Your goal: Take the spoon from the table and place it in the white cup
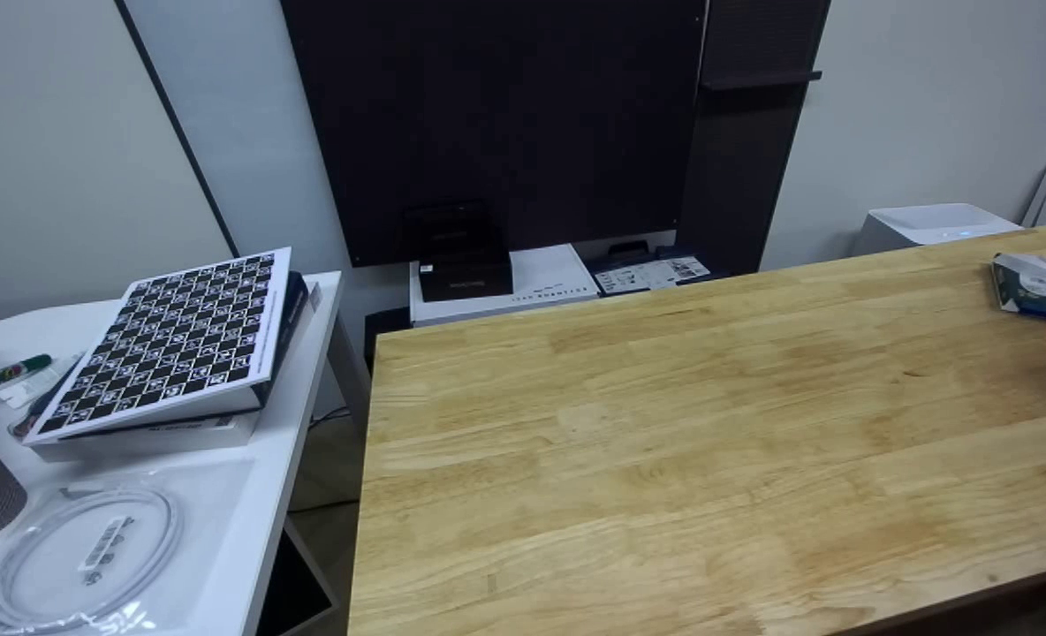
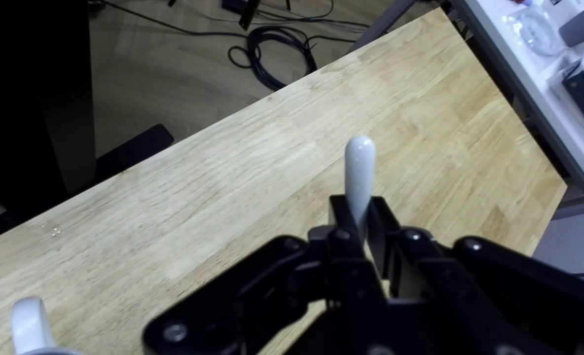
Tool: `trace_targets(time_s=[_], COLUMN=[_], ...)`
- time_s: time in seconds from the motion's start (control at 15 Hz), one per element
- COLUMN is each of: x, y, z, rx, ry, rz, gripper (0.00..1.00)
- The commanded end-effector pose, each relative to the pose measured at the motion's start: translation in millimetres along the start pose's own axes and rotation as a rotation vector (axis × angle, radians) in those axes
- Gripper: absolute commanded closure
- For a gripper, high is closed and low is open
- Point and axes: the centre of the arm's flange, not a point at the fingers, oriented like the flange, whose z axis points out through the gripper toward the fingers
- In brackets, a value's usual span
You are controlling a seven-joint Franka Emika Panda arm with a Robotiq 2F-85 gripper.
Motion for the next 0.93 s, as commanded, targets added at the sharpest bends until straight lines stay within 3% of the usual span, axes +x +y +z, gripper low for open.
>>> trace_targets(time_s=[0.0, 0.53, 0.87], x=[-29.8, -45.9, -38.4], y=[35.4, 146.6, 165.3], z=[-13.4, -35.6, -47.8], rx=[0.070, 0.178, 0.212], ry=[-0.023, -0.032, -0.024], rz=[0.058, 0.174, 0.169], gripper=[0.97, 0.97, 0.97])
